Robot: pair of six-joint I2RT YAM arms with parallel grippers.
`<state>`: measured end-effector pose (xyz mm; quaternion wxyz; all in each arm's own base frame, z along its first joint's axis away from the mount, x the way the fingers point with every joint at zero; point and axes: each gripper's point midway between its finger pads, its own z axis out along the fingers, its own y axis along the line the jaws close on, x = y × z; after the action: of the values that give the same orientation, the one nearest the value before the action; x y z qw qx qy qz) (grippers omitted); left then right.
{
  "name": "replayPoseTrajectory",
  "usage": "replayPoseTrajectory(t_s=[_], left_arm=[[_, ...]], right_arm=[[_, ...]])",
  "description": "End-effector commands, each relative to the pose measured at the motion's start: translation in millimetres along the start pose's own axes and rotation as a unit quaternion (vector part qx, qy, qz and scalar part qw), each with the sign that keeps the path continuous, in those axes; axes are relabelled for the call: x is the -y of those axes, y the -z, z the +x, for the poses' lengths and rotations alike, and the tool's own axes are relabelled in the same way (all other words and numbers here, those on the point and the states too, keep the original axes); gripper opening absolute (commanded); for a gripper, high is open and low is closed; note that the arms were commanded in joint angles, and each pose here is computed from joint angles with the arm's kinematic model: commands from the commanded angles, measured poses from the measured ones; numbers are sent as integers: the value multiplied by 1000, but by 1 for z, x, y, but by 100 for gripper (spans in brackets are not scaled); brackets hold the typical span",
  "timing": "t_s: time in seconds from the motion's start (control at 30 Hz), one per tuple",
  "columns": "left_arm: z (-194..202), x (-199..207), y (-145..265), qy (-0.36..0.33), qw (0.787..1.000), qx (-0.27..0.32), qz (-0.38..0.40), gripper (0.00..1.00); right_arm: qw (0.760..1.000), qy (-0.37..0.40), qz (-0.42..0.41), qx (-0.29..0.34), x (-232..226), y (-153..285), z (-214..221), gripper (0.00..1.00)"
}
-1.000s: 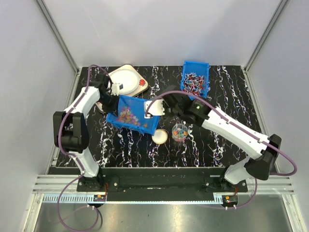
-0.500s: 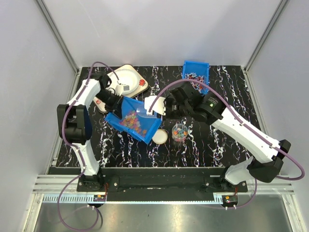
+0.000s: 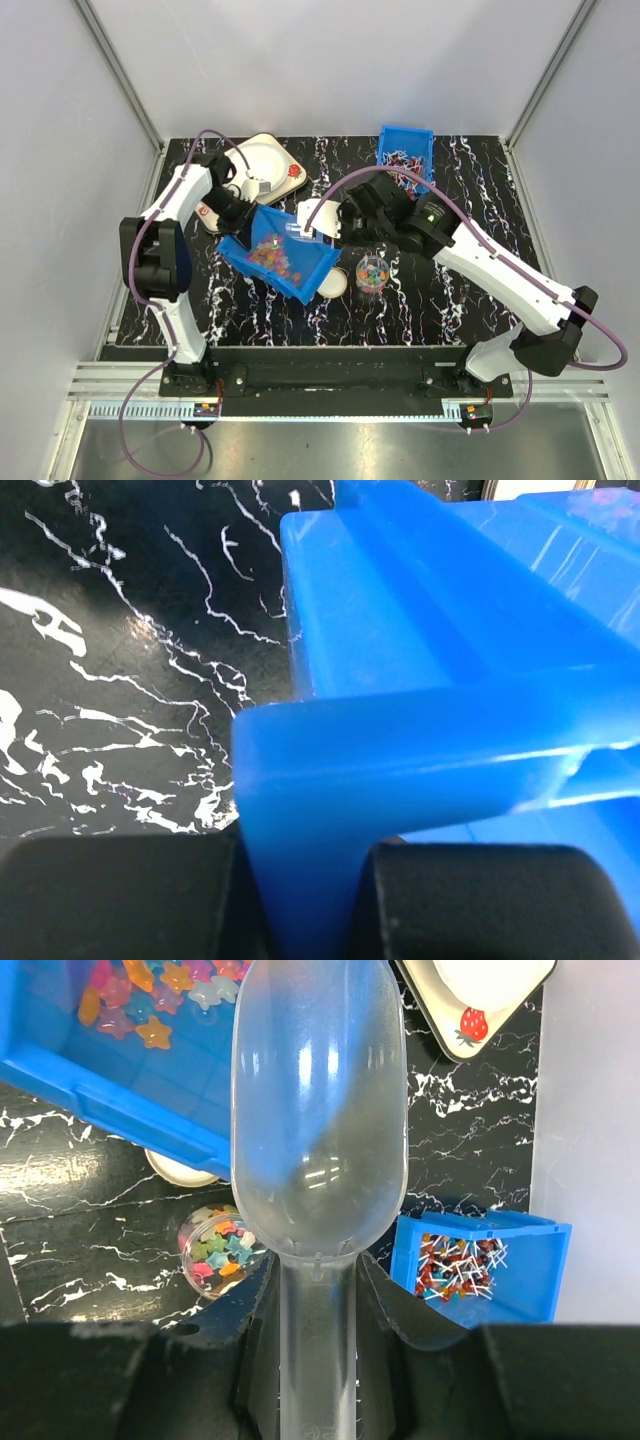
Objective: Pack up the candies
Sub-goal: Scoop the fake candies from the storage box.
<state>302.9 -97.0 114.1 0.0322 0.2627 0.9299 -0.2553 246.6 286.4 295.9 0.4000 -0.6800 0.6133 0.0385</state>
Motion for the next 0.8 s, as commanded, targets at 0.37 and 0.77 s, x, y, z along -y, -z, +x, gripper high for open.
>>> replayPoseTrajectory(t_s=[0.37,0.77], left_arm=[[-27,-6,-4,32,993,32,-107,0],[-34,4,-25,40,993,45,-103,0]], right_arm=[[995,56,28,-79,-3,-25,16,0],[977,116,6,-177,-22,-42,47,0]])
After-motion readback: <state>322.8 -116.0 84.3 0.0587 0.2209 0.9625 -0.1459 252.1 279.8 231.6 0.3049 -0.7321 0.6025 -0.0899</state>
